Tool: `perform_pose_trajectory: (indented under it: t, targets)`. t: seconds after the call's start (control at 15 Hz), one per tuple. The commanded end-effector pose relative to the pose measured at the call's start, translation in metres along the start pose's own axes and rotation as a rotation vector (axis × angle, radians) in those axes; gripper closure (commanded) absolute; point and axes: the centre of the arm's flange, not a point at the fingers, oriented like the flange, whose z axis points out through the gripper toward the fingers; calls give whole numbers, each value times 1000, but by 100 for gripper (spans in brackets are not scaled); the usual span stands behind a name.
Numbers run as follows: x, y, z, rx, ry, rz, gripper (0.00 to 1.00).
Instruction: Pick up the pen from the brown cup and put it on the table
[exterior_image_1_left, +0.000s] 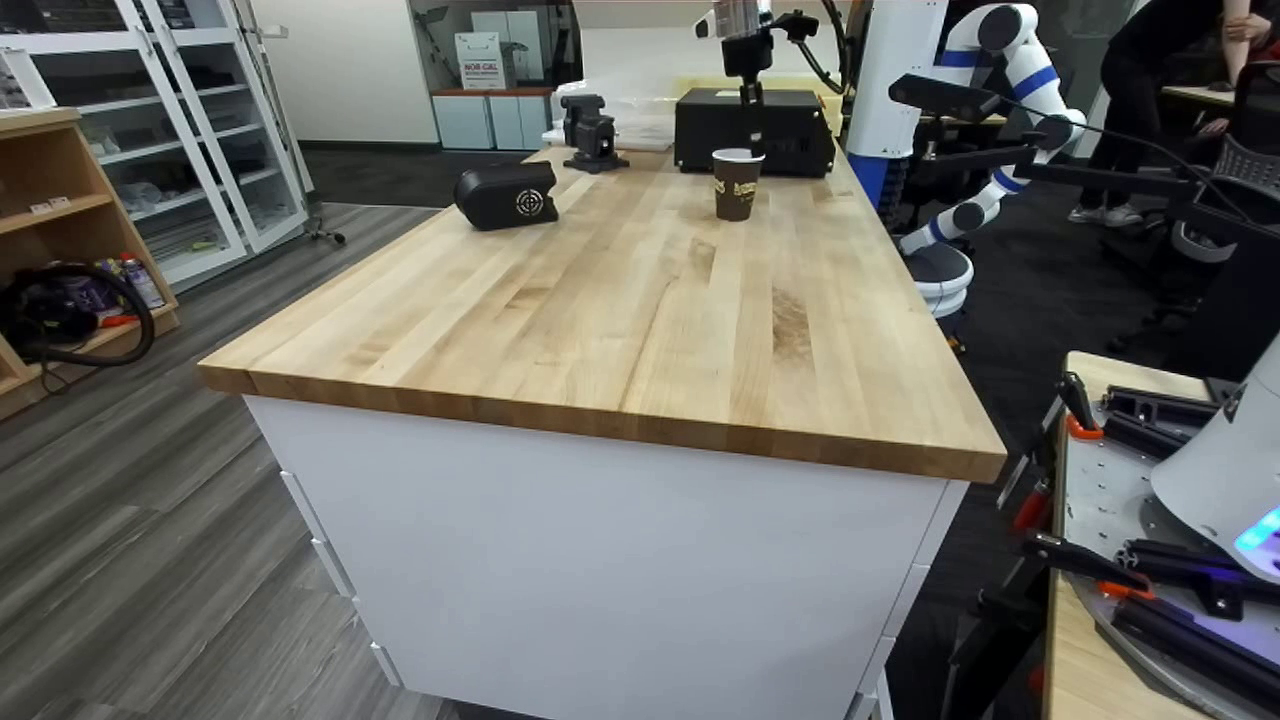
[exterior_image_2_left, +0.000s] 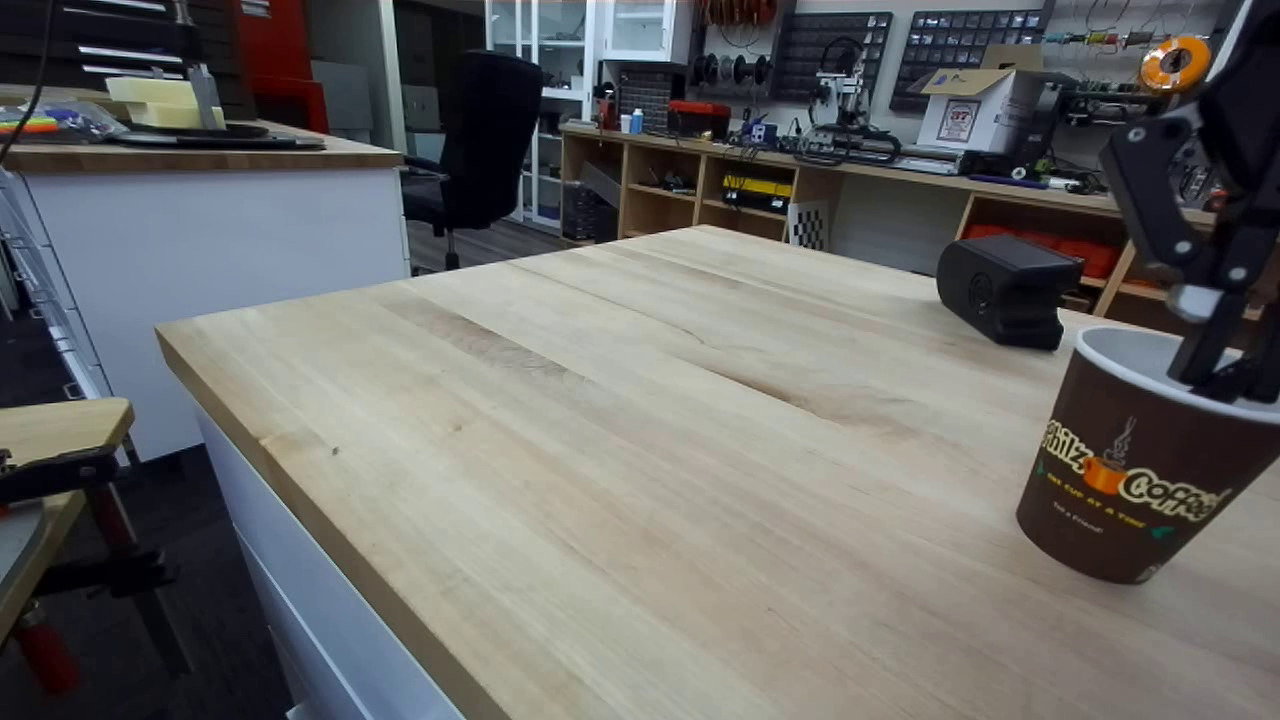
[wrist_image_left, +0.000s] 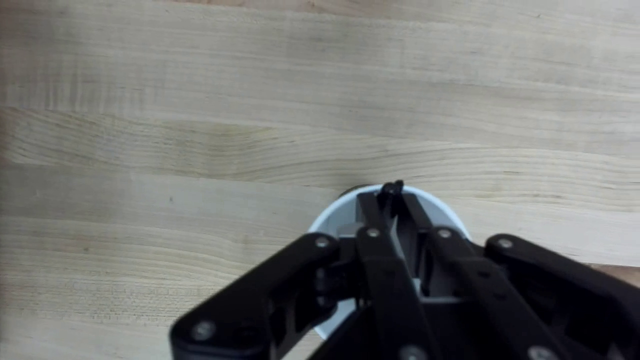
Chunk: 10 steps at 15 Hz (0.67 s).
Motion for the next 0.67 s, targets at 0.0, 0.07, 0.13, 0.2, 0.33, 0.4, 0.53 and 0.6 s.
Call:
perform_pose_trajectory:
  t: [0.0,0.07,0.13,0.2,0.33,0.4,0.53,0.6]
  targets:
    - [-11,-8,-4,35,1,-13,97]
    - [-11,-8,-4,35,-1,-13,96]
    - [-11,-9,-5,35,-2,-14,96]
    - [-11,-9,-5,33,-3,-14,97]
    - [-11,-10,-7,32,-4,-16,96]
    - [-11,-11,-10,34,-4,-15,96]
    - [-12,-12,-14,44,-6,-21,96]
    - [-12,-13,-16,50,-9,-24,96]
